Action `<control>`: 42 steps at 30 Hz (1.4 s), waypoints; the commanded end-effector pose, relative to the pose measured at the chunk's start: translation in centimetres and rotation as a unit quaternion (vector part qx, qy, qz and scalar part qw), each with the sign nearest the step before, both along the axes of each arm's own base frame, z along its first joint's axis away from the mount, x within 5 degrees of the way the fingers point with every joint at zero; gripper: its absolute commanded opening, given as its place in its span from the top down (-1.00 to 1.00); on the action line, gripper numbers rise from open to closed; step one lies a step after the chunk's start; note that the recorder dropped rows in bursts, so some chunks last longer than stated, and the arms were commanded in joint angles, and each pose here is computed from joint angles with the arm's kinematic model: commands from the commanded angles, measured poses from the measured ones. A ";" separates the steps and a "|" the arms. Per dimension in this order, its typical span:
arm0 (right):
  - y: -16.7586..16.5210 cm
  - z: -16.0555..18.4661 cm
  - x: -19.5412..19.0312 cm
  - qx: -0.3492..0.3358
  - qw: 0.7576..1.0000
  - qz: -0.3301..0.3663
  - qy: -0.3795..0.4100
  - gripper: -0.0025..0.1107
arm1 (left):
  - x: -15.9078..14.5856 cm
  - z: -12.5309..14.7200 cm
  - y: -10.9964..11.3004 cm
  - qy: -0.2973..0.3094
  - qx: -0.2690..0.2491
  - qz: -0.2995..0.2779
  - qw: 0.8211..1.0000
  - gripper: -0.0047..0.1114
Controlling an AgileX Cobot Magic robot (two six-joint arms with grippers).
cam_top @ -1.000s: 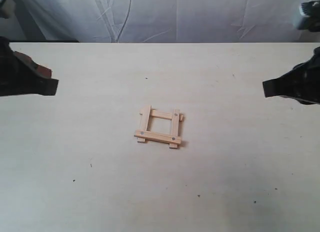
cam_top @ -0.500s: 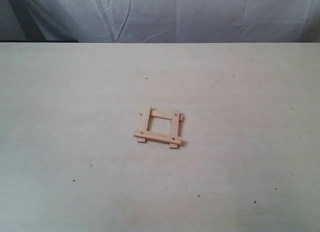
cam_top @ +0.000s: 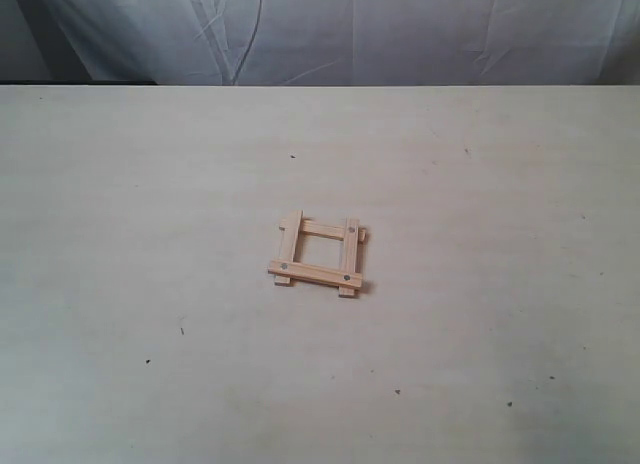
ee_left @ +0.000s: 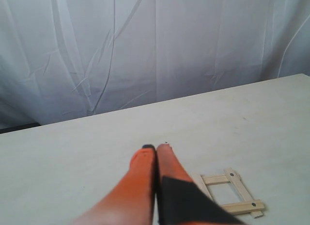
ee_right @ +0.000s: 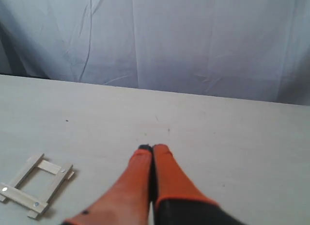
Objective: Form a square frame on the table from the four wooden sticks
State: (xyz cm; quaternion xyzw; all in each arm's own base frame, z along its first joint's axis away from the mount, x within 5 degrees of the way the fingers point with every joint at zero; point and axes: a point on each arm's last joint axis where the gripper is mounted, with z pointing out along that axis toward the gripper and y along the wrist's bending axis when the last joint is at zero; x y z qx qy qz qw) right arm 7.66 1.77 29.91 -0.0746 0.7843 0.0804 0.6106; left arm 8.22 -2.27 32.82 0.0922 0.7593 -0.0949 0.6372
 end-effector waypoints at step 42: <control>-1.3 -11.9 -2.4 -0.001 0.997 -0.071 0.016 0.95 | -2.1 -5.6 1.5 -0.007 0.006 0.073 0.997 0.92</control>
